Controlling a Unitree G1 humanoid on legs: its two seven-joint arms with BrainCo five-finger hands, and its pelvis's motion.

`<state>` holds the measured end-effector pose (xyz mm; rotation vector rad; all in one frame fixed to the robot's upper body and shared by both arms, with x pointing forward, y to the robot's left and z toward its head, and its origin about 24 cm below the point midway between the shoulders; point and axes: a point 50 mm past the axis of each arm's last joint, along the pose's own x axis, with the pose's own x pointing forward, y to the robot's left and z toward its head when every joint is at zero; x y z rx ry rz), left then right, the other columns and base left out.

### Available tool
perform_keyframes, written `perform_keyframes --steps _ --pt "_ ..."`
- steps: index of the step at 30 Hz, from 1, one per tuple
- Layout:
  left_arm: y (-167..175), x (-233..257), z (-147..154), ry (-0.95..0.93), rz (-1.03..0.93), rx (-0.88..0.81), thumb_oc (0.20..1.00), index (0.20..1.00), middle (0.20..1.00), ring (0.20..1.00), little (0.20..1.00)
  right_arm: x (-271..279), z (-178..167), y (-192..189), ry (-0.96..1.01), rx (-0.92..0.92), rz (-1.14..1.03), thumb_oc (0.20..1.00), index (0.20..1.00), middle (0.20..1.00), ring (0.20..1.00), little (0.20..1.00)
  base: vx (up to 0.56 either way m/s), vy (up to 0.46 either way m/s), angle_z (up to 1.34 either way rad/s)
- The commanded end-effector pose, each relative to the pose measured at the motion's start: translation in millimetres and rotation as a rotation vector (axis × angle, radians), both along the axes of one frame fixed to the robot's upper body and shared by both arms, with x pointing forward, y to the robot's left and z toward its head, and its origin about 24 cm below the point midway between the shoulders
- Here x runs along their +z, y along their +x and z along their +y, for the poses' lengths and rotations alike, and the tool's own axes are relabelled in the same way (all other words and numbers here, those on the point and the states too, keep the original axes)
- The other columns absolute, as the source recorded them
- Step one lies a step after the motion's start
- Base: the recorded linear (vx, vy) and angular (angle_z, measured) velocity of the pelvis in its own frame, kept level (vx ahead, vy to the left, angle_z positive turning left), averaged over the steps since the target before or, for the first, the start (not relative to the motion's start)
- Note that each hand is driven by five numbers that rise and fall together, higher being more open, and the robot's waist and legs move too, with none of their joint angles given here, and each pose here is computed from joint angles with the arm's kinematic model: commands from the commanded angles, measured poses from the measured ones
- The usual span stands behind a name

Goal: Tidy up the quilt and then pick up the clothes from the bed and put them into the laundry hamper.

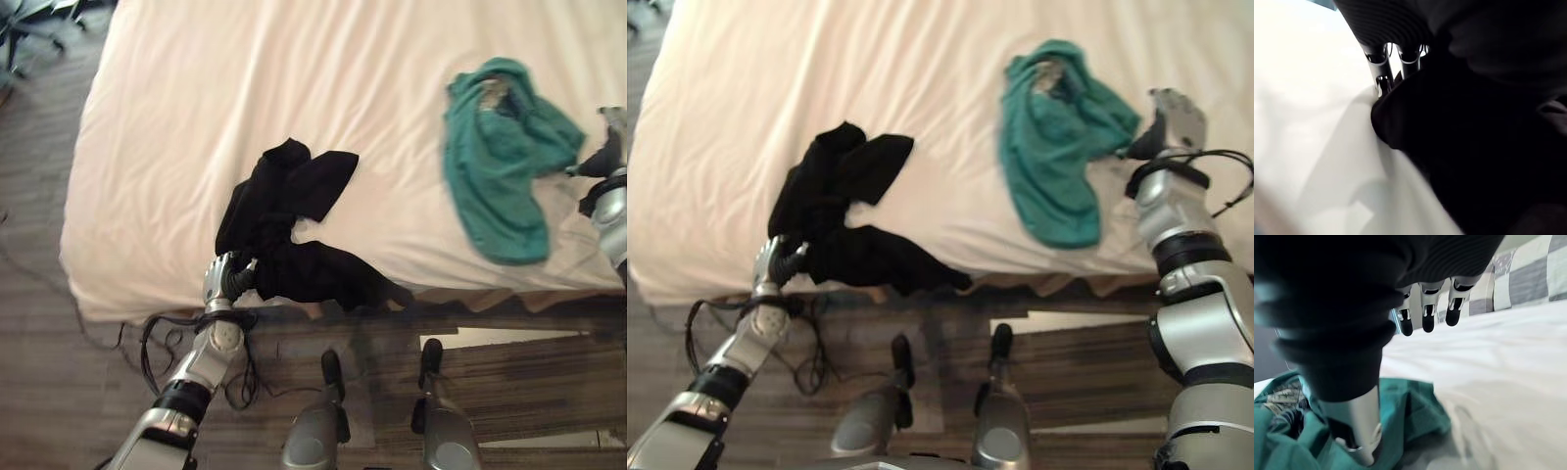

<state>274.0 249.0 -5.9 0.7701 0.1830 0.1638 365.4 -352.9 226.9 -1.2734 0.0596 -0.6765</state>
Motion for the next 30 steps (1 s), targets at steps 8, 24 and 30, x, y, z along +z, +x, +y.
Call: perform_keyframes --steps 8,24,30 --pt "-84 -58 13 -0.208 0.297 0.101 0.200 0.200 0.200 0.200 0.200 -62 -22 -17 0.171 -0.085 0.199 0.200 0.200 0.200 0.200 0.200 0.01 -0.018 0.41" --pt "-107 -79 26 -0.265 0.460 0.196 0.200 0.200 0.200 0.200 0.200 -293 82 -179 1.321 0.065 0.214 0.200 0.200 0.200 0.200 0.200 0.07 0.085 -0.11" --pt "-105 -87 20 -0.302 0.476 0.218 0.200 0.200 0.200 0.200 0.200 -324 126 -201 1.402 0.131 0.442 0.200 0.200 0.200 0.200 0.200 0.02 -0.029 0.06"
